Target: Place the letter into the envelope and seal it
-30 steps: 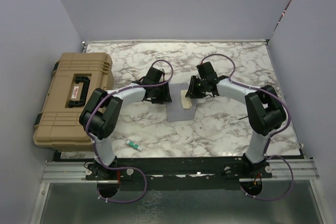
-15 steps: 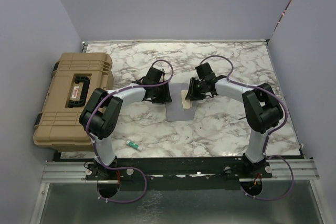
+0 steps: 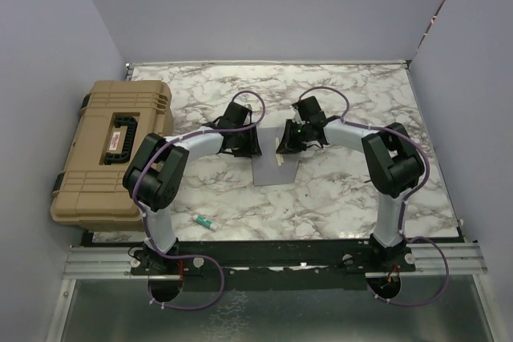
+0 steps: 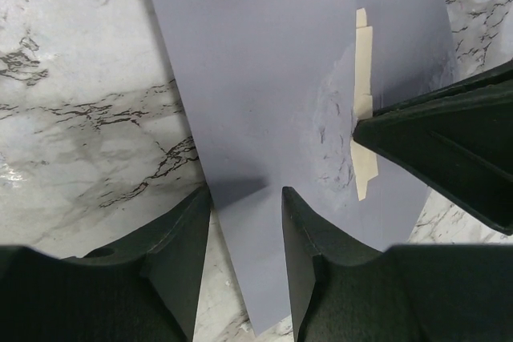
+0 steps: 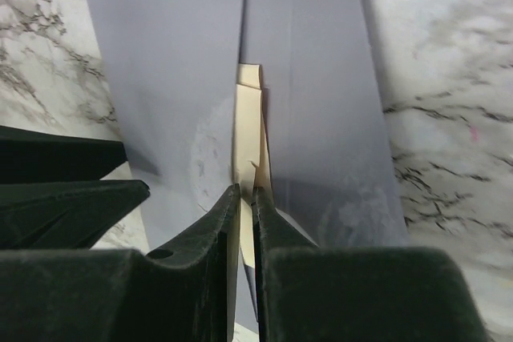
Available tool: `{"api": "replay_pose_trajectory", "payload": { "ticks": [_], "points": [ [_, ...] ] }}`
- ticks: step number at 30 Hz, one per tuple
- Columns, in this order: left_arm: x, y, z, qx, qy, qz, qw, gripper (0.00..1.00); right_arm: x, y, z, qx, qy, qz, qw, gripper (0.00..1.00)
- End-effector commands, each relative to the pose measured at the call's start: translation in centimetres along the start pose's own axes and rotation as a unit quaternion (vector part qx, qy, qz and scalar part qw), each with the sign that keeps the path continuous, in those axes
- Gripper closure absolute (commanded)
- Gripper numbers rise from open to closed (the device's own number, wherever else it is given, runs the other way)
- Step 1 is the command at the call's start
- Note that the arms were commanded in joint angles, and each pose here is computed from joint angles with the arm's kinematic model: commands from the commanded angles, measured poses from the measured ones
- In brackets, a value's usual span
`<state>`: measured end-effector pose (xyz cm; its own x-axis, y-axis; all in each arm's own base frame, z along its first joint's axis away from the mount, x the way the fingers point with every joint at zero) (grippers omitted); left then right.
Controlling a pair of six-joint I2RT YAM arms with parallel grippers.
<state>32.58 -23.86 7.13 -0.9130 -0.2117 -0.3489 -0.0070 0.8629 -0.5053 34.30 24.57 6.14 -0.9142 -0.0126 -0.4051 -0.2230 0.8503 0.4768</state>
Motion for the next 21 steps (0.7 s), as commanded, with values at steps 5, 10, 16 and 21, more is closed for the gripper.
{"api": "replay_pose_trajectory", "payload": {
  "ticks": [5, 10, 16, 21],
  "points": [
    [2.1, 1.8, 1.5, -0.028, 0.046, -0.005, 0.999, 0.58, -0.1, 1.3, 1.3, -0.059, 0.006, -0.006, 0.998, 0.8],
    [1.9, 1.9, 1.4, -0.032, 0.039, -0.002, 0.999, 0.58, -0.6, 1.5, 0.6, -0.051, -0.006, -0.004, 0.999, 0.68],
    [1.6, 1.7, 1.4, -0.028, 0.035, 0.001, 0.999, 0.58, -1.1, 1.6, 0.3, -0.043, -0.014, -0.004, 0.999, 0.57],
    [1.7, 1.5, 1.6, -0.021, 0.041, -0.001, 0.999, 0.58, -0.7, 1.5, 1.9, -0.061, 0.004, 0.01, 0.998, 0.58]
  ]
}}
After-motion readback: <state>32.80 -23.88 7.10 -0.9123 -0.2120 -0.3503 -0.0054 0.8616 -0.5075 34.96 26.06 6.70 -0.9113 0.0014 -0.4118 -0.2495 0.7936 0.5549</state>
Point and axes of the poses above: each gripper's point midway between its finger pads, its own z axis out along the fingers, its own y axis along the line the jaws close on, x = y × z, the point moved 5 cm from there along -z, back along the fingers, and after that the axes turned 8 degrees about -z, right-handed, at the moved point
